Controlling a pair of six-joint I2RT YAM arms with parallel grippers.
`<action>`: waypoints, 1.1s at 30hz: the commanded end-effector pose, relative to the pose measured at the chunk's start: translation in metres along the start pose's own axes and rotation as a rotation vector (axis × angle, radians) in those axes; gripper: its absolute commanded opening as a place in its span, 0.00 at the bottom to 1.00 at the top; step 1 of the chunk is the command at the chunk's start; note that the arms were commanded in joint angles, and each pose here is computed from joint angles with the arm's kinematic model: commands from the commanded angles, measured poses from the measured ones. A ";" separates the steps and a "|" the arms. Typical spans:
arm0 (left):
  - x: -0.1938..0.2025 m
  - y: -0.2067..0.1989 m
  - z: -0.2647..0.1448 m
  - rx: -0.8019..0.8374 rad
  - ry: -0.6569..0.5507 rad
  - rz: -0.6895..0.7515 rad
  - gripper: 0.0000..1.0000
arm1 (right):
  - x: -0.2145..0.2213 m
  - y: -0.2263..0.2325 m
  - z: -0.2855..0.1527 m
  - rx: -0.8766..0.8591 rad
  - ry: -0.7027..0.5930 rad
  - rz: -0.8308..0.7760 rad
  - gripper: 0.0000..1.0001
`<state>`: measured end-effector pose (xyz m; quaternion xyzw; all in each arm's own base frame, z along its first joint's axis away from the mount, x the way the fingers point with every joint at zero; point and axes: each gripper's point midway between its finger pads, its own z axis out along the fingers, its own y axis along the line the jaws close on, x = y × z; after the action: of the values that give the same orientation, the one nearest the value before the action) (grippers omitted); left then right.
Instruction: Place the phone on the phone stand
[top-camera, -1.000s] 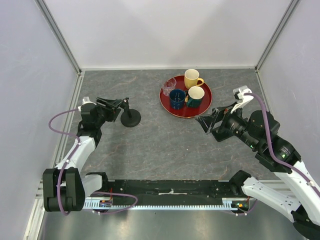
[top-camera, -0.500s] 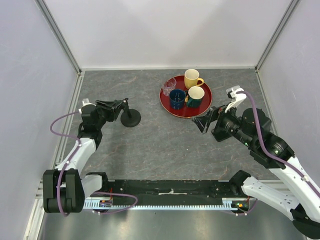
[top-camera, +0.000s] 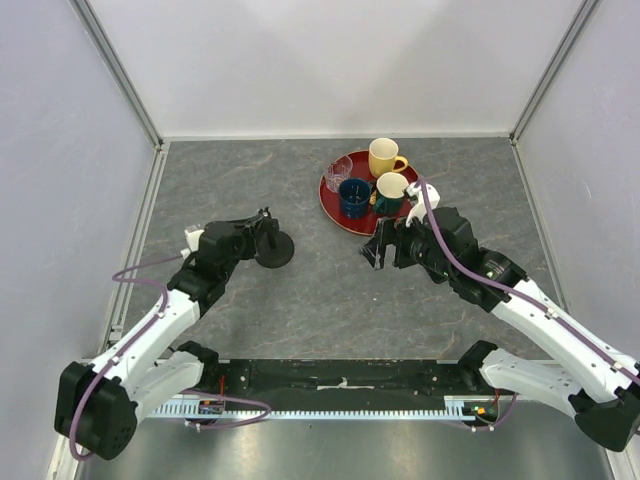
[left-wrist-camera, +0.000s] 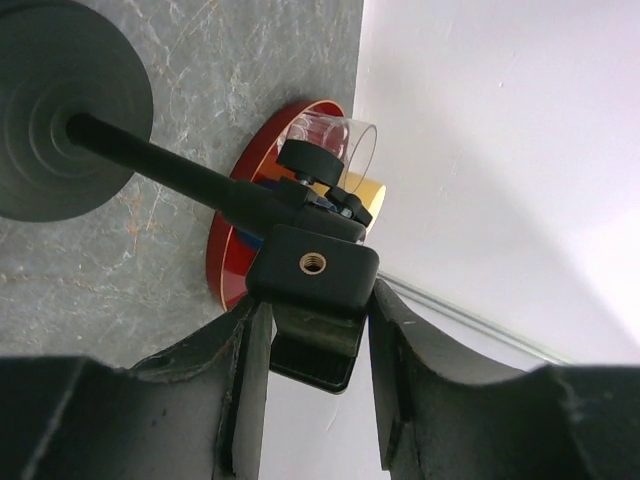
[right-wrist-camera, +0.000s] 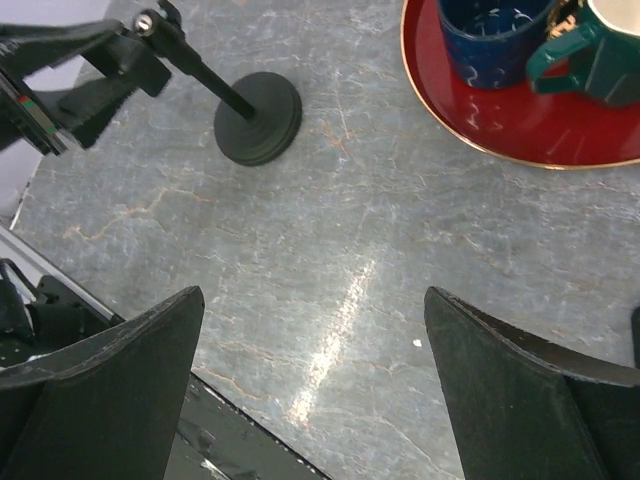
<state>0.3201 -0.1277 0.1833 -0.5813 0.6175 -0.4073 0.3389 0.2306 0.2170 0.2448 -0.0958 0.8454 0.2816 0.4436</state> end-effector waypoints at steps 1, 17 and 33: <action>0.000 0.018 -0.002 -0.091 -0.103 -0.068 0.04 | -0.018 0.023 0.008 -0.070 -0.072 0.028 0.98; -0.019 0.024 -0.098 0.125 0.027 0.928 0.97 | 0.006 0.065 0.063 -0.083 -0.069 -0.168 0.98; 0.002 -0.011 -0.152 0.282 0.204 1.281 0.91 | -0.009 0.150 0.162 -0.118 -0.289 -0.323 0.59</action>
<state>0.1911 -0.1124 0.2616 -0.0675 0.7961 -0.2851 0.5295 0.2654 0.4046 0.1823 -0.2551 0.7793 0.2320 0.5233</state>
